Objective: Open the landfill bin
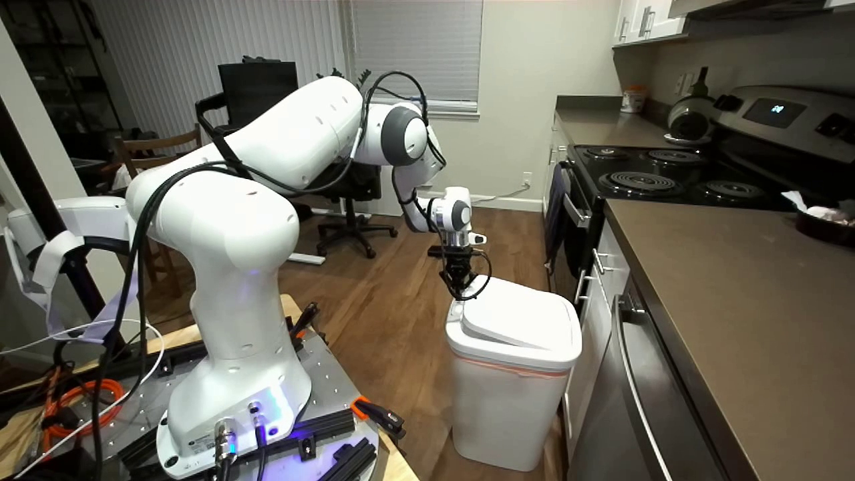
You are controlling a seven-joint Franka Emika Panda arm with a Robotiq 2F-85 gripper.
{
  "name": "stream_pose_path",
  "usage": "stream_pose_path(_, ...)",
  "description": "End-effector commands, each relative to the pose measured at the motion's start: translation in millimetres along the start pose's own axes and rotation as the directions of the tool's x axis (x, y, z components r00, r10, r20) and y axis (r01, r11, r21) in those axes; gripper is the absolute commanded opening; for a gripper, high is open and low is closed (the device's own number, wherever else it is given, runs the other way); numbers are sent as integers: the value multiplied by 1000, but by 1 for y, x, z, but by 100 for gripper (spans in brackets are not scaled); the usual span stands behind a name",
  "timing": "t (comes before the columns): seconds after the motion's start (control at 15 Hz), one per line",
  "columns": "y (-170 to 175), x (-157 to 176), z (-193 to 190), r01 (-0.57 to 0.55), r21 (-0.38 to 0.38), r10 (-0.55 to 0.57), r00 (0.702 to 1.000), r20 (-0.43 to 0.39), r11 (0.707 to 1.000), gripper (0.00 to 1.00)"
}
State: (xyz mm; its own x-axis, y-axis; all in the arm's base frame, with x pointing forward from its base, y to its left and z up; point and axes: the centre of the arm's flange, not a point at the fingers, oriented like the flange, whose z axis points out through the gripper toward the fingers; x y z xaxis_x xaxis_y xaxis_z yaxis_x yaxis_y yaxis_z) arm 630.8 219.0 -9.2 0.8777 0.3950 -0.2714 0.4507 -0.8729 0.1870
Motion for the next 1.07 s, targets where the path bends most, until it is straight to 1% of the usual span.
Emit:
stream_pose_path(0.0,-13,-16,-45,-22,-131,24,1000,10,991,3)
stream_pose_path(0.07,-17,-20,-59,-21,-162,24,1000,17,987,3)
stream_pose_path(0.2,-25,-30,-97,-9,-188,23,997,70,982,2)
stream_pose_path(0.33,-32,-48,-138,4,-197,19,993,116,980,3)
stream_pose_path(0.47,-35,-69,-176,23,-184,7,987,159,983,3)
stream_pose_path(0.53,-37,-80,-197,34,-162,-2,981,194,986,13)
stream_pose_path(0.6,-37,-89,-213,36,-156,-1,975,221,987,29)
stream_pose_path(0.87,-33,-128,-264,42,-130,-4,961,277,991,54)
stream_pose_path(1.0,-25,-149,-282,40,-115,-6,961,277,993,67)
